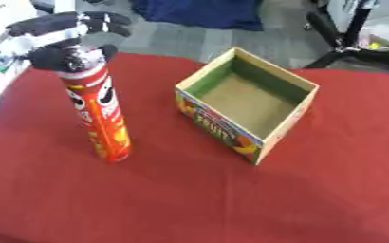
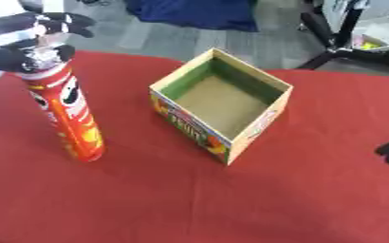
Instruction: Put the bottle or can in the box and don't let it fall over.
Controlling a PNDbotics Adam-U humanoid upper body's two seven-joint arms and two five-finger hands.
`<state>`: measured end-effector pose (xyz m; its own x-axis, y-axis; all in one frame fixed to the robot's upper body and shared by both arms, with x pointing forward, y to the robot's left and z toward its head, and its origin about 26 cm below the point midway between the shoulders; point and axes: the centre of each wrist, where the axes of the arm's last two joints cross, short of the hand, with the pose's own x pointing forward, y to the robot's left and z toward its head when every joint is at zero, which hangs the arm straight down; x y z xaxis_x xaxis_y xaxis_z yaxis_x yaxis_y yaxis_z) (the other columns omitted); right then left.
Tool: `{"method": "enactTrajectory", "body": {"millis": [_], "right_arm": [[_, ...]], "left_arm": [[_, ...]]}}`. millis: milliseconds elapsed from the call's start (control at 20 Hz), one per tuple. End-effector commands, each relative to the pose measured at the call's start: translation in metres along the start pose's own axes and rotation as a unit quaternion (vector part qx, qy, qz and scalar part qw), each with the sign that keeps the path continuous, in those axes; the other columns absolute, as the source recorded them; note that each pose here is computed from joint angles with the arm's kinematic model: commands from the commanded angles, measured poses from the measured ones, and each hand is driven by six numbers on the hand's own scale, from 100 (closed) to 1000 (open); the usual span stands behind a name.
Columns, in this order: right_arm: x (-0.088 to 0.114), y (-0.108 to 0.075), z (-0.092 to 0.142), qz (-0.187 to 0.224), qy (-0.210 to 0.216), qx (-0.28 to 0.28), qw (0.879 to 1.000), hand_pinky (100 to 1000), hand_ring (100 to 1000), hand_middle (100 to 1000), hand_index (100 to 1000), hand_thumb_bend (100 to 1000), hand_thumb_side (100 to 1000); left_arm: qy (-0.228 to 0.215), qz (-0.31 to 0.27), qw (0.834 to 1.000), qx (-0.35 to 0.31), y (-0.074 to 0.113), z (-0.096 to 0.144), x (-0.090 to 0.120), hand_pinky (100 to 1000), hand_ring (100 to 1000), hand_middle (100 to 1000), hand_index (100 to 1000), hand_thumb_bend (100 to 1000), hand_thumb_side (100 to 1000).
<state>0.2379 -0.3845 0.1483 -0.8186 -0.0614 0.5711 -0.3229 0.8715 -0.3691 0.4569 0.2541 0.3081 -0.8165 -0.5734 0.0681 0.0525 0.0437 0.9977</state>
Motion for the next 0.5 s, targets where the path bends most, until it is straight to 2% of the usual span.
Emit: {"method": "enactTrajectory", "body": {"millis": [50, 500], "right_arm": [[0.004, -0.0041, -0.0038, 0.016, -0.007, 0.019, 1.0, 688, 599, 718, 950, 100, 526], [0.0039, -0.0037, -0.0027, 0.018, -0.005, 0.019, 1.0, 689, 599, 718, 950, 100, 527]], "left_arm": [[0.002, -0.005, 1.0, -0.001, 0.0105, 0.0047, 0.0006, 990, 992, 977, 921, 100, 1000], [-0.003, -0.002, 1.0, 0.004, 0.0194, 0.0092, 0.0056, 958, 987, 975, 919, 100, 1000]]}}
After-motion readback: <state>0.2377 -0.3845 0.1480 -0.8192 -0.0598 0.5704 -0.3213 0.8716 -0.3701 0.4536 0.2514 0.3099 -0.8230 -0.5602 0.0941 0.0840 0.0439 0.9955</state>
